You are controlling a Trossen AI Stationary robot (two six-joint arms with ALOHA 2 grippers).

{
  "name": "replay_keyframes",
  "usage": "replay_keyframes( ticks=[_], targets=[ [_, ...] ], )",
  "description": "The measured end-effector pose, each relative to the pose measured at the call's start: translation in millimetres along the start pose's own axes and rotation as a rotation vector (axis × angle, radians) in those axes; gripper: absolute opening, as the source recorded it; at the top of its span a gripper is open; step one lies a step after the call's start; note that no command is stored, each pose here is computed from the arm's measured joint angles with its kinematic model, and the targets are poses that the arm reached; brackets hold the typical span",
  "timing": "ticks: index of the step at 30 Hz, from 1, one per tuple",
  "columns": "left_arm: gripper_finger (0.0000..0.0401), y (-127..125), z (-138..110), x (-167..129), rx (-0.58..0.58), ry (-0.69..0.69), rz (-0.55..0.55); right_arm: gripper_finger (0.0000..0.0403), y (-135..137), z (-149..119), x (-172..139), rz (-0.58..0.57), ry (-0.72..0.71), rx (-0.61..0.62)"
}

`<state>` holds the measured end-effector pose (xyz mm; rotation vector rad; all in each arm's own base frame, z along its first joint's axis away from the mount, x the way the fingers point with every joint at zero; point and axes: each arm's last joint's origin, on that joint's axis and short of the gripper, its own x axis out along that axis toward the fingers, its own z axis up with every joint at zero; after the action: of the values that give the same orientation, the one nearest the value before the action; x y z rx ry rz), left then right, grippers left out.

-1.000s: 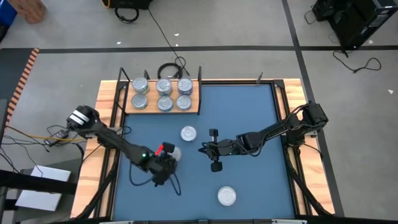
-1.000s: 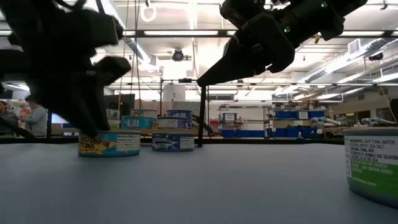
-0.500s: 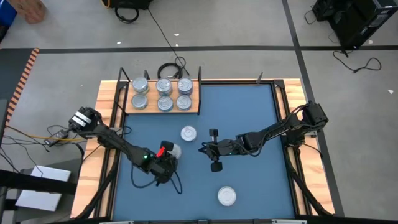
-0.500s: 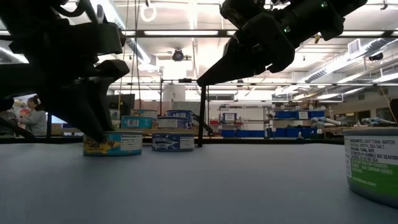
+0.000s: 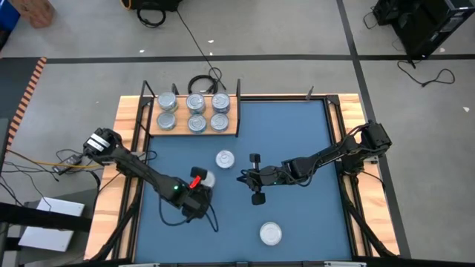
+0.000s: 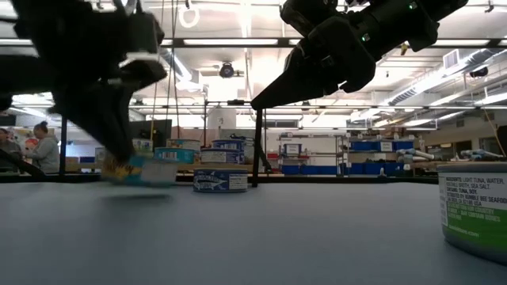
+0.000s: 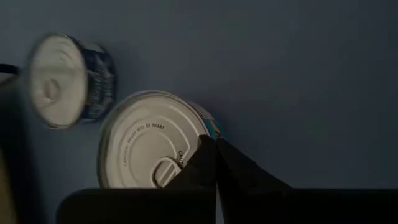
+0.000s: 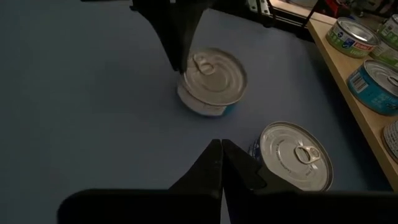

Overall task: Stack canned seafood by type on shelf
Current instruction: Stack the yellow blue tuna can on top of the other yellow blue tuna can on the shelf

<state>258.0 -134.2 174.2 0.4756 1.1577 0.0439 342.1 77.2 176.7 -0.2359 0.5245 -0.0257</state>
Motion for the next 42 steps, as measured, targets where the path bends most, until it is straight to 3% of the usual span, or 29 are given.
replay_keyframes(
  ticks=[7, 17, 28, 42],
  targets=[
    [0.0001, 11.6, 9.8, -18.7, 0.032, 0.047, 0.114, 0.0013, 0.0, 0.0, 0.0, 0.0, 0.0, -0.008],
    [0.0, 45.9, 6.6, -25.4, -0.048, 0.128, 0.212, 0.0012, 0.0, 0.0, 0.0, 0.0, 0.0, -0.008],
    [0.0, 124.4, -11.7, -55.9, -0.211, 0.063, 0.224, 0.0012, 0.1, 0.1, 0.0, 0.0, -0.001, -0.013],
    [0.0, 208.8, -37.7, -34.1, -0.369, 0.096, 0.194, 0.0014, 0.0, 0.1, 0.0, 0.0, -0.001, -0.012]
  ],
)
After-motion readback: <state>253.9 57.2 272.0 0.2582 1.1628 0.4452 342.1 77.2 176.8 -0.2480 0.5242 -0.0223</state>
